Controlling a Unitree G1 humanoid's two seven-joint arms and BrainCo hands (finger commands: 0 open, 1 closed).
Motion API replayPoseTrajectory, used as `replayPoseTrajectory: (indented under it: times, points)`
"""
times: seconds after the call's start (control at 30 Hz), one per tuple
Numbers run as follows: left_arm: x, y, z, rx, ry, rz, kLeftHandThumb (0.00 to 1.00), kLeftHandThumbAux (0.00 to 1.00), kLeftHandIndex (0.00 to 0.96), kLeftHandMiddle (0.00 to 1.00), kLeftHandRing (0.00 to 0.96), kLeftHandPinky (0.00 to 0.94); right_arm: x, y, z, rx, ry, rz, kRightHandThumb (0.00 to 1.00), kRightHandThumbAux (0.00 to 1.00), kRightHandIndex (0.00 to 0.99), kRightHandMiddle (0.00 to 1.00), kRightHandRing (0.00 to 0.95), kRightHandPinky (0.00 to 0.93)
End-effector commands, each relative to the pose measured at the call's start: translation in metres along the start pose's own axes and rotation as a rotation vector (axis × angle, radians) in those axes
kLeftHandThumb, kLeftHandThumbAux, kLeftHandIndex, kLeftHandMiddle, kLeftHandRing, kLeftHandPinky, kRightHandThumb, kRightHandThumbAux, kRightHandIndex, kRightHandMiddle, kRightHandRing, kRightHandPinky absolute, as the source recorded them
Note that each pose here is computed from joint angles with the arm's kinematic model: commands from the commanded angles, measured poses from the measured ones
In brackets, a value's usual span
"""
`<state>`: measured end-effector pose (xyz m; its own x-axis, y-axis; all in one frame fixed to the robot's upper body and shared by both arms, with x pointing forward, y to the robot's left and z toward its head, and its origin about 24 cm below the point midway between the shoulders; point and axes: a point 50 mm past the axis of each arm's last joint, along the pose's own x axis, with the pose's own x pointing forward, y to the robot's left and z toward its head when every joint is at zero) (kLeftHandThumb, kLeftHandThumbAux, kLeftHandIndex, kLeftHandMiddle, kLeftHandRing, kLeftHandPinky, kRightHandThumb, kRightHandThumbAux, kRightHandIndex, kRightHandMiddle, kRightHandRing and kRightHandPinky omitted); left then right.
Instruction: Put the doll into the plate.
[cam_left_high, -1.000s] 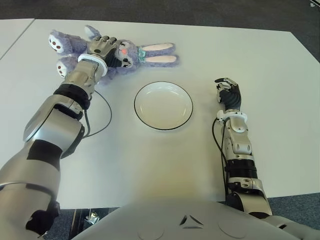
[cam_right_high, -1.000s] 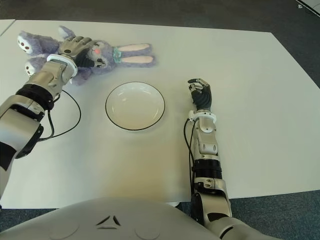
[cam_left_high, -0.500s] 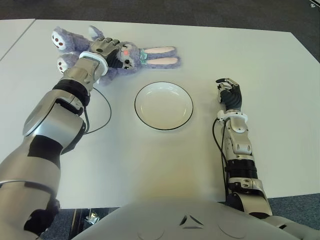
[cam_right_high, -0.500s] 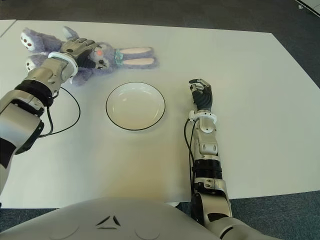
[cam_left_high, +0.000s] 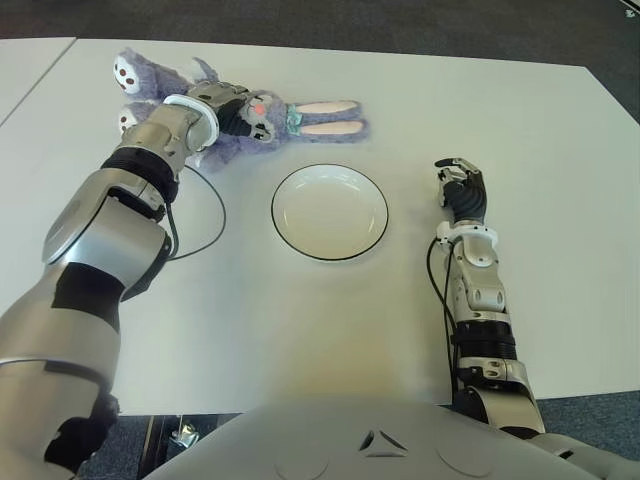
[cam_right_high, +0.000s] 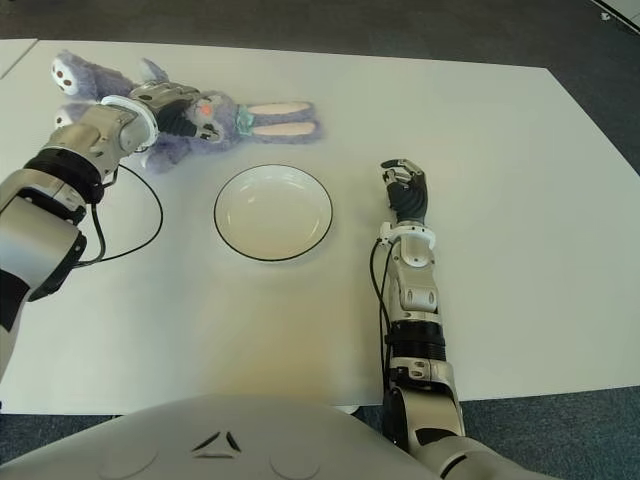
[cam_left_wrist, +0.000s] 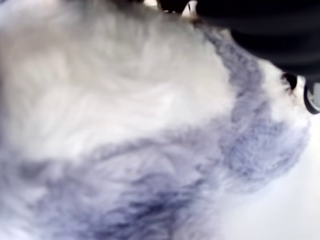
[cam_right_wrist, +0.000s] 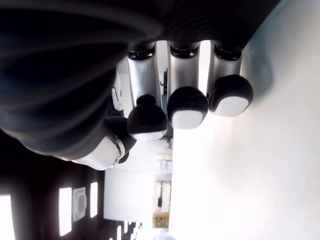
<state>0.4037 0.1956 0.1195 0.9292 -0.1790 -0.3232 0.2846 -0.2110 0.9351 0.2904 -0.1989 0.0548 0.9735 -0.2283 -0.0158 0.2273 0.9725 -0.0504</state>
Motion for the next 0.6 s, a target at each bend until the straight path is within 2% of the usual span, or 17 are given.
replayPoseTrajectory:
  times: [0.03, 0.3, 0.33, 0.37, 0.4, 0.47, 0.5, 0.57, 0.6]
  points:
    - [-0.0002, -0.0442, 0.0114, 0.015, -0.03, -0.185, 0.182, 0.237, 0.0, 0.0, 0.0, 0.0, -0.0125, -0.0018, -0.0285, 0.003, 0.133, -0.012, 0.725, 0.711, 0.441, 0.882, 0.883, 0.891]
    - [0.0008, -0.047, 0.0122, 0.096, -0.013, -0.141, 0.188, 0.229, 0.0, 0.0, 0.015, 0.014, -0.0129, -0.0019, -0.028, 0.012, 0.133, -0.019, 0.725, 0.711, 0.441, 0.881, 0.881, 0.889]
    - [0.0008, -0.0471, 0.0124, 0.102, -0.013, -0.133, 0.195, 0.226, 0.0, 0.053, 0.078, 0.083, -0.0129, -0.0019, -0.028, 0.011, 0.133, -0.02, 0.724, 0.711, 0.441, 0.88, 0.879, 0.886]
    - [0.0007, -0.0473, 0.0125, 0.11, -0.014, -0.12, 0.198, 0.225, 0.0, 0.073, 0.101, 0.108, -0.0131, -0.002, -0.0278, 0.011, 0.132, -0.02, 0.724, 0.711, 0.441, 0.88, 0.879, 0.885]
    - [0.0007, -0.0474, 0.0126, 0.116, -0.015, -0.111, 0.205, 0.219, 0.0, 0.149, 0.19, 0.203, -0.0133, -0.0021, -0.0276, 0.011, 0.132, -0.021, 0.724, 0.711, 0.441, 0.879, 0.878, 0.884]
    - [0.0005, -0.0489, 0.0128, 0.13, -0.017, -0.089, 0.213, 0.213, 0.002, 0.223, 0.284, 0.315, -0.0135, -0.0023, -0.0273, 0.01, 0.133, -0.021, 0.724, 0.711, 0.441, 0.878, 0.876, 0.883]
    - [0.0004, -0.0495, 0.0129, 0.137, -0.018, -0.076, 0.218, 0.211, 0.014, 0.268, 0.352, 0.415, -0.0135, -0.0023, -0.0272, 0.01, 0.134, -0.022, 0.724, 0.711, 0.441, 0.877, 0.876, 0.883]
    - [0.0003, -0.0502, 0.0134, 0.146, -0.022, -0.057, 0.225, 0.207, 0.042, 0.328, 0.435, 0.538, -0.0136, -0.0023, -0.0269, 0.011, 0.135, -0.023, 0.724, 0.711, 0.441, 0.876, 0.875, 0.883]
    - [0.0002, -0.0502, 0.0137, 0.15, -0.027, -0.041, 0.226, 0.206, 0.047, 0.337, 0.448, 0.558, -0.0138, -0.0025, -0.0267, 0.01, 0.135, -0.025, 0.724, 0.711, 0.441, 0.876, 0.875, 0.883]
